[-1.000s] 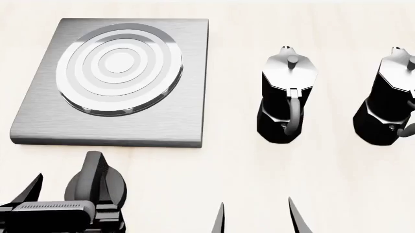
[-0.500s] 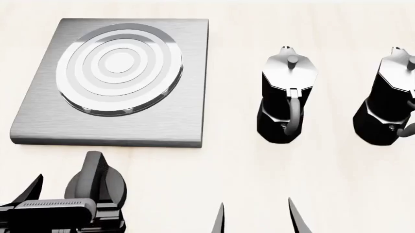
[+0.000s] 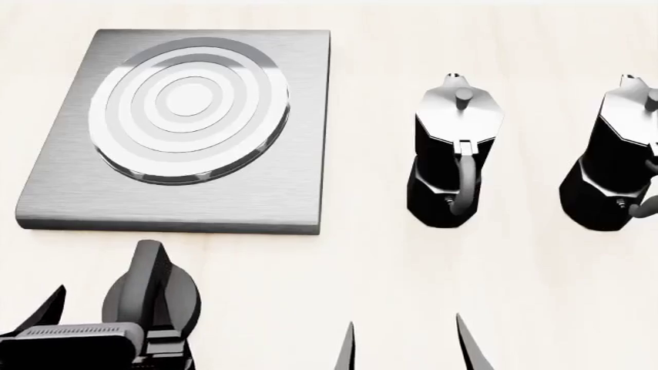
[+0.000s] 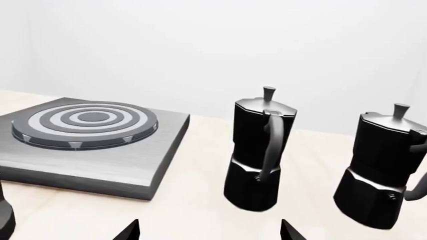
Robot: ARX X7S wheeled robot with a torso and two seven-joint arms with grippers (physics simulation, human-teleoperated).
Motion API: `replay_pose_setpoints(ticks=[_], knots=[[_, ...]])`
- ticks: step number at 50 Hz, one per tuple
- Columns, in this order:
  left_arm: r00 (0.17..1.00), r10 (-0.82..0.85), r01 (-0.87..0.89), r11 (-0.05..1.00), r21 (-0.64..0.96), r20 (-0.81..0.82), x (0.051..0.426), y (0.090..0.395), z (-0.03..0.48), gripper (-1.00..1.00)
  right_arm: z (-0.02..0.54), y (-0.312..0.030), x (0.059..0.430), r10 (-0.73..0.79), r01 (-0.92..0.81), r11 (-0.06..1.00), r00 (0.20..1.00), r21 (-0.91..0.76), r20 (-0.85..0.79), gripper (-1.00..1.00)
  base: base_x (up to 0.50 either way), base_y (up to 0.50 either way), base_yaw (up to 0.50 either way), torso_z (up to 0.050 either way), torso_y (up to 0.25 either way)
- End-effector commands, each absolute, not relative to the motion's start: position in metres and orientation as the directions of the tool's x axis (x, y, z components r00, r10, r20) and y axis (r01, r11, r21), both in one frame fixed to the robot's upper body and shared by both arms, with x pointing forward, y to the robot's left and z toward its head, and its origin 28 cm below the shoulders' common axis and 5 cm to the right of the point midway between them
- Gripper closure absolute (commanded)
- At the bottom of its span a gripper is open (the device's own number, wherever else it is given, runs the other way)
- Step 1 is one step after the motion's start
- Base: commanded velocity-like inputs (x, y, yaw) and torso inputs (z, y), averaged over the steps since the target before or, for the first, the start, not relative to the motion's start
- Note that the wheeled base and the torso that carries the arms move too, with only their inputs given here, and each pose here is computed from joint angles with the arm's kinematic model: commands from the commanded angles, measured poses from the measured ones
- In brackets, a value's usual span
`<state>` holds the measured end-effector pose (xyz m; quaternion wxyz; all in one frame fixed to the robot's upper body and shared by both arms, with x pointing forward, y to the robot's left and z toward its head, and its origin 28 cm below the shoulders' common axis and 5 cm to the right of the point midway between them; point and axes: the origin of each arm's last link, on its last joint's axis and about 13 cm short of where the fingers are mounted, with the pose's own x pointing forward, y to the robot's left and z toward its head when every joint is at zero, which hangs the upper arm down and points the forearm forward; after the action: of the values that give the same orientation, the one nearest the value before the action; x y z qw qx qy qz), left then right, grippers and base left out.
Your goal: Turn off the stove.
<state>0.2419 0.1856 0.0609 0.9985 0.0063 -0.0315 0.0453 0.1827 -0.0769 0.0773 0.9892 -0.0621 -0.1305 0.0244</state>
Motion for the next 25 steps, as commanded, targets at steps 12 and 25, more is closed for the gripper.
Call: replay_pose_setpoints(ticks=[12,25], knots=[[0.982,0.182,-0.183,0.983,0.031,0.045,0.242,0.201,0.058,-1.0,0.078,-0.076,0.182,0.069,-0.037,0.991,0.964,-0.127,0.255,-1.0,0.0,0.0,0.0,0.0,0.0],[0.98,0.196,-0.198,0.98,0.034,0.043,0.236,0.206,0.057,-1.0,0.078,-0.077,0.183,0.069,-0.038,0.991,0.964,-0.127,0.255,-1.0,0.0,0.0,0.0,0.0,0.0]])
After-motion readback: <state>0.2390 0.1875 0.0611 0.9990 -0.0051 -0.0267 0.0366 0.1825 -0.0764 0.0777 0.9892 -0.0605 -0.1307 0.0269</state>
